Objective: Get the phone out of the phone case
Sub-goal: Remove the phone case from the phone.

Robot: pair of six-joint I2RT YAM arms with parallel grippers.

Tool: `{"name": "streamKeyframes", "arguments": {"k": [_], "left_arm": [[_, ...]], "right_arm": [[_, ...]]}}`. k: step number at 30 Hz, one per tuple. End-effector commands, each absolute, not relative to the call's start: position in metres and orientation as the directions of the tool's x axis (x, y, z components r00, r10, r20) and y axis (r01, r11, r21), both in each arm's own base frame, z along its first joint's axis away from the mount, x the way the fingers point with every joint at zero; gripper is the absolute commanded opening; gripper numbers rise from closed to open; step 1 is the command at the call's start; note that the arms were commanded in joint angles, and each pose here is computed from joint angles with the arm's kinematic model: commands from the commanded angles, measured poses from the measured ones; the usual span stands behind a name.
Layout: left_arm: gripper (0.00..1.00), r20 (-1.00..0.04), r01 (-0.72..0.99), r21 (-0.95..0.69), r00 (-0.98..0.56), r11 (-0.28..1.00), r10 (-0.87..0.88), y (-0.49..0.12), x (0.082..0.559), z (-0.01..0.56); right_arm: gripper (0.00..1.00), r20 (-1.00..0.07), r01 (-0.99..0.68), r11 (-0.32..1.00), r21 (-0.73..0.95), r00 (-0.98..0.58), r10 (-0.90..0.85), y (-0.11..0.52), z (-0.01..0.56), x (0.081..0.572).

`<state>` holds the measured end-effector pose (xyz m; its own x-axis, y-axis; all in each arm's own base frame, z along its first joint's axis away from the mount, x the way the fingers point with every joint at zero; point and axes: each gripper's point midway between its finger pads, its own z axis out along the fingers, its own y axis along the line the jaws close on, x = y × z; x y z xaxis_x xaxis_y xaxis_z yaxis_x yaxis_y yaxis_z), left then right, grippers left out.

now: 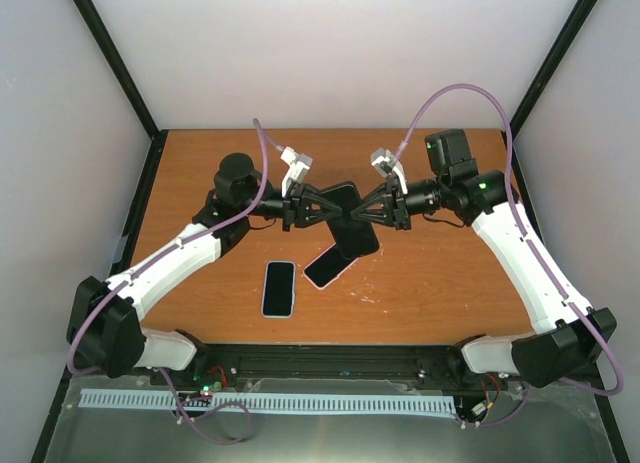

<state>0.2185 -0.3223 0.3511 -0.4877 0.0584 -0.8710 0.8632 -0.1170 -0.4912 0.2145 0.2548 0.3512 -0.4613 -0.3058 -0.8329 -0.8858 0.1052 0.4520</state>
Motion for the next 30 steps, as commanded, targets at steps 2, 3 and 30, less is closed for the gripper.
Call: {"name": "streamKeyframes", "arguments": {"k": [2, 3, 30], "left_arm": [[0.01, -0.899, 0.894, -0.436, -0.439, -0.106, -0.001, -0.315, 0.217, 0.391], [0.00, -0.902, 0.899, -0.428, -0.432, -0.094, -0.023, -0.311, 0.218, 0.401], [0.00, -0.797, 0.867, -0.497, -0.468, -0.027, -0.383, -0.278, 0.232, 0.453]], "right_arm": [[0.30, -0.869, -0.909, 0.083, 0.410, -0.416, -0.267, 0.247, 0.368, 0.217], [0.36, -0.870, -0.905, 0.107, 0.412, -0.426, -0.249, 0.240, 0.369, 0.222], [0.34, -0.901, -0.900, -0.062, 0.431, -0.427, -0.071, 0.206, 0.393, 0.196]]}}
